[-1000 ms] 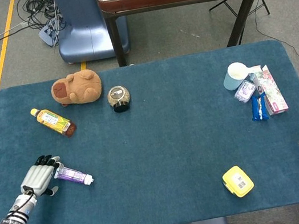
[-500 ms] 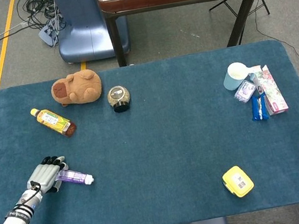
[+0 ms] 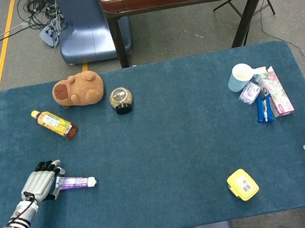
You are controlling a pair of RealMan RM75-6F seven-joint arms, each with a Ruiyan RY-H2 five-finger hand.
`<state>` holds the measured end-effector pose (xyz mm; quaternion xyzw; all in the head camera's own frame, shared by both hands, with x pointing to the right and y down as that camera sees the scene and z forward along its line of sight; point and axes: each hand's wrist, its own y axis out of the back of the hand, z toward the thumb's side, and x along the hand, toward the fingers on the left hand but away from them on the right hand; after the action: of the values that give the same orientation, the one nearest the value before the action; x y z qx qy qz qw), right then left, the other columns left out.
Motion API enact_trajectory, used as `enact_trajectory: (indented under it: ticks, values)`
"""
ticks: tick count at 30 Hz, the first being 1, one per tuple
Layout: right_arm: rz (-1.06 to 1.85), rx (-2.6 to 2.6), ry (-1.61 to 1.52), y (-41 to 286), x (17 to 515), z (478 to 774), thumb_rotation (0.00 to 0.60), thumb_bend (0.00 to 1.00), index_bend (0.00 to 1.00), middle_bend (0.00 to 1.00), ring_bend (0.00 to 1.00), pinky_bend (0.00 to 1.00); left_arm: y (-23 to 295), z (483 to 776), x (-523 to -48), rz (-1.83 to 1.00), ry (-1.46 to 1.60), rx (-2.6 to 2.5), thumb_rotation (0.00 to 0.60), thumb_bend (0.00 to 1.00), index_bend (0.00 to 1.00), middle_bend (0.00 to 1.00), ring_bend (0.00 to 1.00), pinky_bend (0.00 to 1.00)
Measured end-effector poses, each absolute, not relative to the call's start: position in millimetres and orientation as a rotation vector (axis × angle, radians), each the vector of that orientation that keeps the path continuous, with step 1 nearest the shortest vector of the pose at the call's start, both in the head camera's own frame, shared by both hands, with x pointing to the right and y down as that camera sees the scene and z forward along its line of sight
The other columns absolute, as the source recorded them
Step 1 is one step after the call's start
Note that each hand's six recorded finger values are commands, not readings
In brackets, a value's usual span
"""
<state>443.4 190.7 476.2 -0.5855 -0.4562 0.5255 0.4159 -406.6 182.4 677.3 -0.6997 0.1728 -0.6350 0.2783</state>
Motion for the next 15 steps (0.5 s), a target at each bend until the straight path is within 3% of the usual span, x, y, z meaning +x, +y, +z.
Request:
enact_trajectory:
  ticks: [15]
  values:
    - [1.317, -1.467, -1.153, 194.3, 445.1, 472.9, 0.600, 0.04, 0.14, 0.19, 0.16, 0.15, 201.6, 691.3, -384.2, -1.573, 0.624, -1.896, 0.600, 0.27, 0.28, 0.24, 0.15, 0.00]
